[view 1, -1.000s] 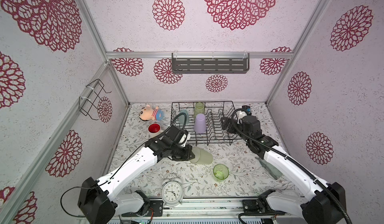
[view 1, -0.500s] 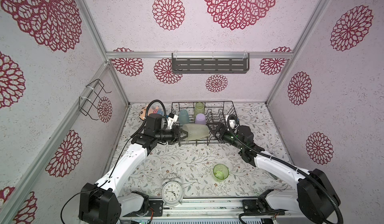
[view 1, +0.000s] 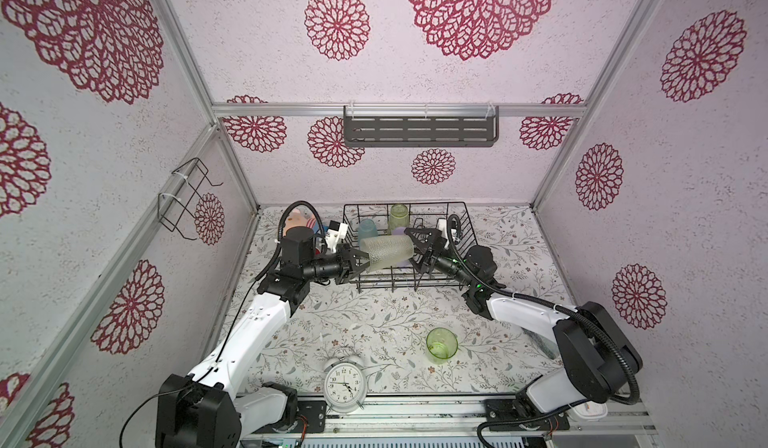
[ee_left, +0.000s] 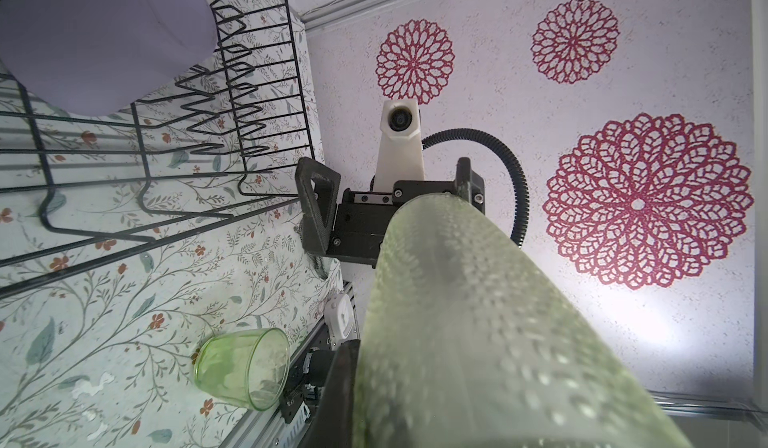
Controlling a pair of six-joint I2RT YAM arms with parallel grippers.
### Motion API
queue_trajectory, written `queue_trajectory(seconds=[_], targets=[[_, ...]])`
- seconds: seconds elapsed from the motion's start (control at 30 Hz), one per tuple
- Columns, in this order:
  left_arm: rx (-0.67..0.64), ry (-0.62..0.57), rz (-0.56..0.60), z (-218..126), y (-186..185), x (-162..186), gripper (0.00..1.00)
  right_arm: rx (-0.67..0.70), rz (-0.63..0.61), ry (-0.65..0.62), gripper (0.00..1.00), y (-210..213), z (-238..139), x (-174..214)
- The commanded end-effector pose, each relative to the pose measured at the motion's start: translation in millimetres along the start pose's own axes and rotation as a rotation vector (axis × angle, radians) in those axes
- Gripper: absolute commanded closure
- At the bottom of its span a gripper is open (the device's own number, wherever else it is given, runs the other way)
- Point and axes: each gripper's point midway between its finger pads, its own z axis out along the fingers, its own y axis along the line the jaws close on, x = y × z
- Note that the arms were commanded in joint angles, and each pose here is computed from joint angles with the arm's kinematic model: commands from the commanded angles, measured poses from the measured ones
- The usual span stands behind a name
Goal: Load the cups into the dish rack
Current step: 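Hold the frosted green cup out with the left gripper while the right gripper grasps it, then open the left gripper and draw it back while the right carries the frosted cup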
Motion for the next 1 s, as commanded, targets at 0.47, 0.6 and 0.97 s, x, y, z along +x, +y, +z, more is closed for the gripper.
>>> queue_trajectory(seconds=[0.47, 0.6, 0.97], targets=[[0.049, -0.048, -0.021, -15, 0, 3, 1.00, -0.145, -0.165, 0.345, 0.07, 56, 21, 77], [0.055, -0.038, -0.016, -17, -1, 5, 1.00, -0.154, -0.186, 0.376, 0.15, 58, 18, 83], [0.047, -0.058, -0.015, -21, 2, -2, 0.96, -0.196, -0.170, 0.362, 0.26, 61, 18, 81]])
